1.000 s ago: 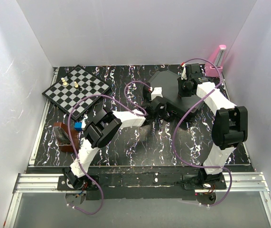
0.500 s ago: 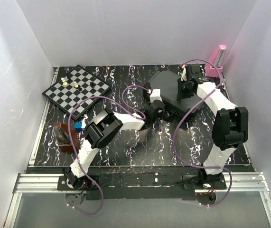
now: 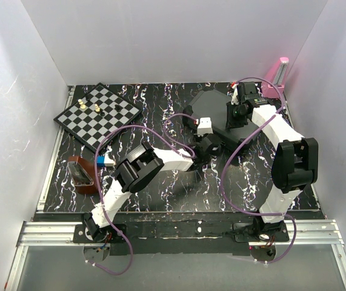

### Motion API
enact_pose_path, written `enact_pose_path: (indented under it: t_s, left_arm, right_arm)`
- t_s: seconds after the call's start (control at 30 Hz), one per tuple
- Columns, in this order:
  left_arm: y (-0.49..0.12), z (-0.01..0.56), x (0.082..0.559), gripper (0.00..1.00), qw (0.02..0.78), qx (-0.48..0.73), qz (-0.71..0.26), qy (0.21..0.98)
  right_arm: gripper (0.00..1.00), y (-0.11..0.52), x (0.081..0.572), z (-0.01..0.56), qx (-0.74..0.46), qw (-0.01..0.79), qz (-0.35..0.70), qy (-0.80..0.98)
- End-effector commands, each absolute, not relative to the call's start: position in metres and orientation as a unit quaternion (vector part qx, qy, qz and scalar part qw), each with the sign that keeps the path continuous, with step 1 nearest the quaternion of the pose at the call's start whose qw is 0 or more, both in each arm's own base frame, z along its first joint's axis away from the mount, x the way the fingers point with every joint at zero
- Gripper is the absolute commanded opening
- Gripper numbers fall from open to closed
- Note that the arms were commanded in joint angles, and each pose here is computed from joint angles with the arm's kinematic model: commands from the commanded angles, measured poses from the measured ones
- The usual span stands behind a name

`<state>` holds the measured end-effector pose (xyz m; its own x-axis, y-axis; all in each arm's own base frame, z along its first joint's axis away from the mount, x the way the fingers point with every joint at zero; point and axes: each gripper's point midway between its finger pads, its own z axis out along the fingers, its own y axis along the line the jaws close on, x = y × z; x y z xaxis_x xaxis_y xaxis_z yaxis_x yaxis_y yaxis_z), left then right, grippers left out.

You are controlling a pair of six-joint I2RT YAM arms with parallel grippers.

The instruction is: Pack up texas hold em set

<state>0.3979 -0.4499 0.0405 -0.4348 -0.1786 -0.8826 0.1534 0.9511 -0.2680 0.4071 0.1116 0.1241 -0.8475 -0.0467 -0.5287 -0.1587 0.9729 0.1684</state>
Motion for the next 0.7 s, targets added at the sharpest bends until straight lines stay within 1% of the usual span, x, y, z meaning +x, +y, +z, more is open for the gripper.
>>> enact_pose_path:
  t_s: [0.0,0.07,0.17,0.27,0.33,0.5,0.67]
  left_arm:
    - [-0.431,-0.022,0.398,0.08,0.498,-0.018,-0.179,0.848]
    - [-0.422,-0.012,0.394,0.15,0.509,-0.028,-0.196,0.838]
    - [-0.408,0.002,0.393,0.22,0.514,-0.039,-0.208,0.831]
    - [-0.408,0.020,0.394,0.30,0.529,-0.015,-0.232,0.816]
    - [-0.408,0.031,0.394,0.32,0.537,-0.005,-0.237,0.809]
    - [-0.400,0.070,0.397,0.33,0.571,0.007,-0.240,0.785]
    - [-0.396,0.114,0.394,0.43,0.594,0.028,-0.250,0.764]
  right_arm:
    - [0.25,0.115,0.404,0.144,-0.056,0.288,0.113,0.949]
    - [0.25,0.114,0.404,0.144,-0.056,0.290,0.112,0.949]
    - [0.25,0.116,0.405,0.143,-0.057,0.290,0.115,0.948]
    - [0.25,0.117,0.407,0.142,-0.057,0.290,0.117,0.948]
    - [0.25,0.117,0.408,0.142,-0.057,0.290,0.115,0.948]
    - [0.25,0.115,0.411,0.146,-0.056,0.296,0.111,0.947]
    - [0.25,0.115,0.411,0.151,-0.059,0.299,0.112,0.946]
